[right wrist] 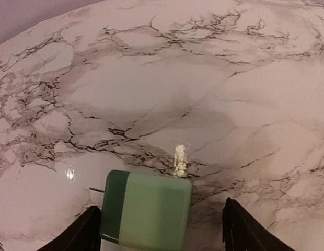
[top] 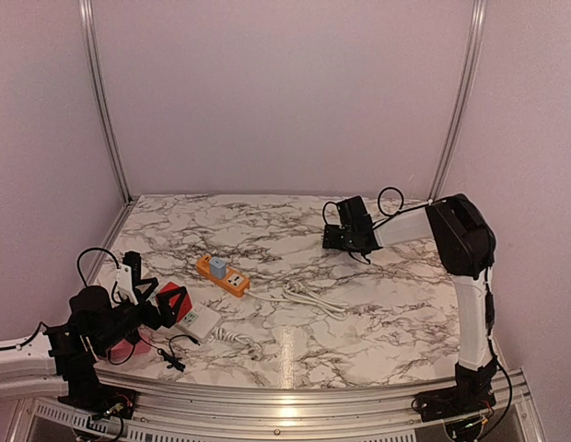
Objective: Insert the plug
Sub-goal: Pick up the plug from the center of the board.
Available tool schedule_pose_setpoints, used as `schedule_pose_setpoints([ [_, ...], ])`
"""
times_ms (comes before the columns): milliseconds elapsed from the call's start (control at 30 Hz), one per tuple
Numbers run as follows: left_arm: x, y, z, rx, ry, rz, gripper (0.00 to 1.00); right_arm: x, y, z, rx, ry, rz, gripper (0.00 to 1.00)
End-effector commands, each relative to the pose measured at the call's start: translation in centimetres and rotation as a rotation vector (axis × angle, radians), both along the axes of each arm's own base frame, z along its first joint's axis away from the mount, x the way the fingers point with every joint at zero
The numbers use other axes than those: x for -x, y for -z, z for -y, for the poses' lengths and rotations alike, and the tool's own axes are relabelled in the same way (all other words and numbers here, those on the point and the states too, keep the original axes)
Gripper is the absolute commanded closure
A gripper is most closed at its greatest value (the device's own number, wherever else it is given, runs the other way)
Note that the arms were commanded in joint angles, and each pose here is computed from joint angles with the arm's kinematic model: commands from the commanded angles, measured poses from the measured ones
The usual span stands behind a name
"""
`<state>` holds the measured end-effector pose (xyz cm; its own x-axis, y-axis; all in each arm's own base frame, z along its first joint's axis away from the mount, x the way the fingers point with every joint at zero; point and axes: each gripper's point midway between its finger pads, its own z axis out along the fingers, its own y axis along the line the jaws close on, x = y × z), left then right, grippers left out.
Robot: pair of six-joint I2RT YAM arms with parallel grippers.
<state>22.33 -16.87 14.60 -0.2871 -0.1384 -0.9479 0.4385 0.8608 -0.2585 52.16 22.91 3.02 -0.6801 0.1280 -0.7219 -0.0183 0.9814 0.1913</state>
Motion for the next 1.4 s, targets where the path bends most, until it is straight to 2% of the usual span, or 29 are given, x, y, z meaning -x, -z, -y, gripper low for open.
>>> schedule_pose_setpoints([
  [0, -0.1, -0.9, 0.0, 0.018, 0.002, 0.031, 0.01, -0.8, -0.4, -0.3, -0.005, -0.008, 0.014, 0.29],
  [133, -0.1, -0.9, 0.0, 0.02, 0.002, 0.029, 0.01, -0.7, 0.0, -0.3, 0.006, -0.027, 0.016, 0.35],
  [367, -0.1, -0.8, 0.0, 0.021, 0.004, 0.029, 0.01, -0.1, -0.1, -0.7, 0.019, -0.088, 0.046, 0.53],
  [600, 0.0, -0.8, 0.1, 0.022, 0.008, 0.027, 0.01, 2.3, -4.3, -2.2, -0.006, -0.207, 0.155, 0.62],
  [933, 0.2, -0.9, 0.7, 0.033, 0.043, 0.016, 0.01, 11.7, -13.6, -7.8, 0.026, -0.49, 0.442, 0.63],
  [1167, 1.4, -2.6, 3.5, 0.097, 0.196, -0.017, 0.01, 20.6, -18.0, -12.5, 0.065, -0.723, 0.642, 0.64],
  [1367, 2.6, -5.1, 6.3, 0.149, 0.351, -0.054, 0.01, 26.5, -19.9, -14.8, 0.09, -0.827, 0.765, 0.64],
])
